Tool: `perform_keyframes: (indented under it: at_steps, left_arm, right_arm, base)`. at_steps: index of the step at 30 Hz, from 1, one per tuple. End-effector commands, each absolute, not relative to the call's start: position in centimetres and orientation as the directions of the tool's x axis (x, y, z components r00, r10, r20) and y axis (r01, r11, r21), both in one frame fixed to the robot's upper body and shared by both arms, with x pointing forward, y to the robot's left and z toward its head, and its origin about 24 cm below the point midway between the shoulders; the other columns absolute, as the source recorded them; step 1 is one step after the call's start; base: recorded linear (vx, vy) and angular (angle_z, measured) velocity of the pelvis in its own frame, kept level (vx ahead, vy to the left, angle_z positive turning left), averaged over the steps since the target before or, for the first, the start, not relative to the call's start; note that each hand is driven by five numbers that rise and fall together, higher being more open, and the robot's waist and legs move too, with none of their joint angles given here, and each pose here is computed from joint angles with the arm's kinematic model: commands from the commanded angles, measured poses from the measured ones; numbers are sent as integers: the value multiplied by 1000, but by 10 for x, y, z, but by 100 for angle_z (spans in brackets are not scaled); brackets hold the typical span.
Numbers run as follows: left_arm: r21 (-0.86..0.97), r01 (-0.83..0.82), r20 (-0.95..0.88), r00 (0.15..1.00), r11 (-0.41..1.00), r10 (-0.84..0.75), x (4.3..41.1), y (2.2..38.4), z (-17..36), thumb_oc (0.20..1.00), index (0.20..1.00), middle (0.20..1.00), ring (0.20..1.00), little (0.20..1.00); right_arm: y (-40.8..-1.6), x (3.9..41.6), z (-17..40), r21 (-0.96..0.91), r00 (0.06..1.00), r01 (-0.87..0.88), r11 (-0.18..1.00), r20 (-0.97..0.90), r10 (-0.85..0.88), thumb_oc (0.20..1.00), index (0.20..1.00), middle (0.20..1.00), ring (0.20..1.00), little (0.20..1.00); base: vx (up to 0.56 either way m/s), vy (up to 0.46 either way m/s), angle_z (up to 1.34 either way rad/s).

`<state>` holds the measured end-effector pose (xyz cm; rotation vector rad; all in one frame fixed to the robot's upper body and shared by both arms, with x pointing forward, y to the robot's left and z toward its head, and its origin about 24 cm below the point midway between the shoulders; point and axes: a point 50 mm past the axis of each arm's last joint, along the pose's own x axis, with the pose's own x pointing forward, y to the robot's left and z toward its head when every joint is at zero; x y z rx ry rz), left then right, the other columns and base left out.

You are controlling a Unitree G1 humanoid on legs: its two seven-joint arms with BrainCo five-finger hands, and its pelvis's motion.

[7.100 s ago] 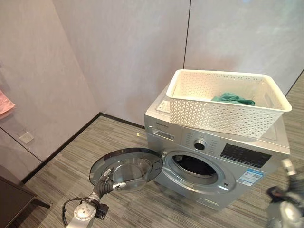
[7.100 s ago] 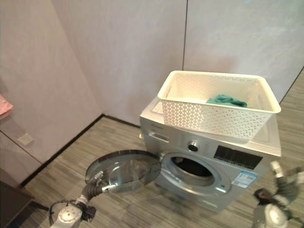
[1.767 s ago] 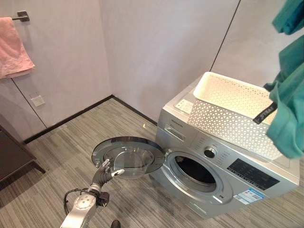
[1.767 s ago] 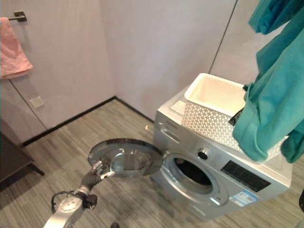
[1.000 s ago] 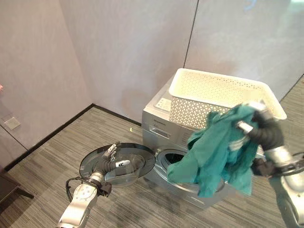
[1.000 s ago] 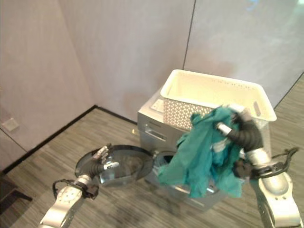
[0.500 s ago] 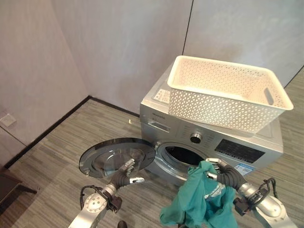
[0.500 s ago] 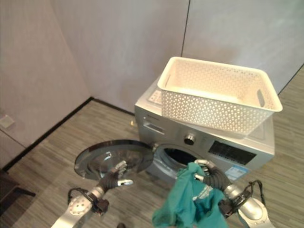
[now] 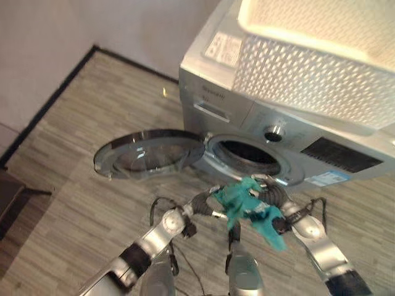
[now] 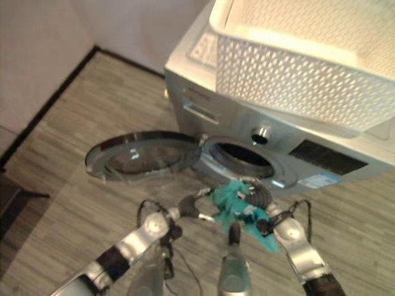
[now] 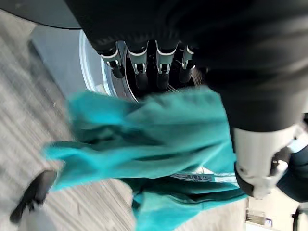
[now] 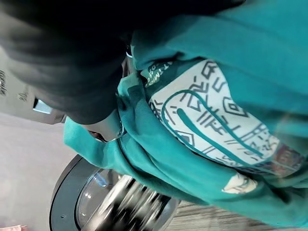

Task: Grab the laundry basket,head to the washer,open it,put in the laundry and shut it.

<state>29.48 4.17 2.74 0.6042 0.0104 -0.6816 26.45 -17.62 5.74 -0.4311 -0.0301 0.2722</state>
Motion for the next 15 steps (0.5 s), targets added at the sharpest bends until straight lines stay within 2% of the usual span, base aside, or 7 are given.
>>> perform_keyframes:
  at_steps: [1,8,12,15]
  left_arm:
    - [633,440,-26,834,637,-551,310,31,52,1000,1000,1000,1000,1000]
    - [573,423,51,836,702,-546,320,10,73,1000,1000,1000,1000,1000]
    - [414,527,36,805,742,-592,317,-8,79,1000,1000,1000,1000,1000]
    - [372,566,50,779,736,-624,314,-13,86,1000,1000,1000,1000,1000]
  right_arm:
    - [-156,272,88,-285,949,-177,942,203,240,200,200,200,200,200]
    - [-136,291,114,-155,927,-131,979,331,177,200,200,200,200,200]
    - [-120,303,139,-67,897,-131,989,418,147,200,200,200,200,200]
    - [-120,306,144,-43,893,-119,992,432,126,200,200,200,200,200]
  base:
    - [-88,-20,4]
    - [-86,6,-3]
    - [-63,21,-10]
    - [-25,25,-6]
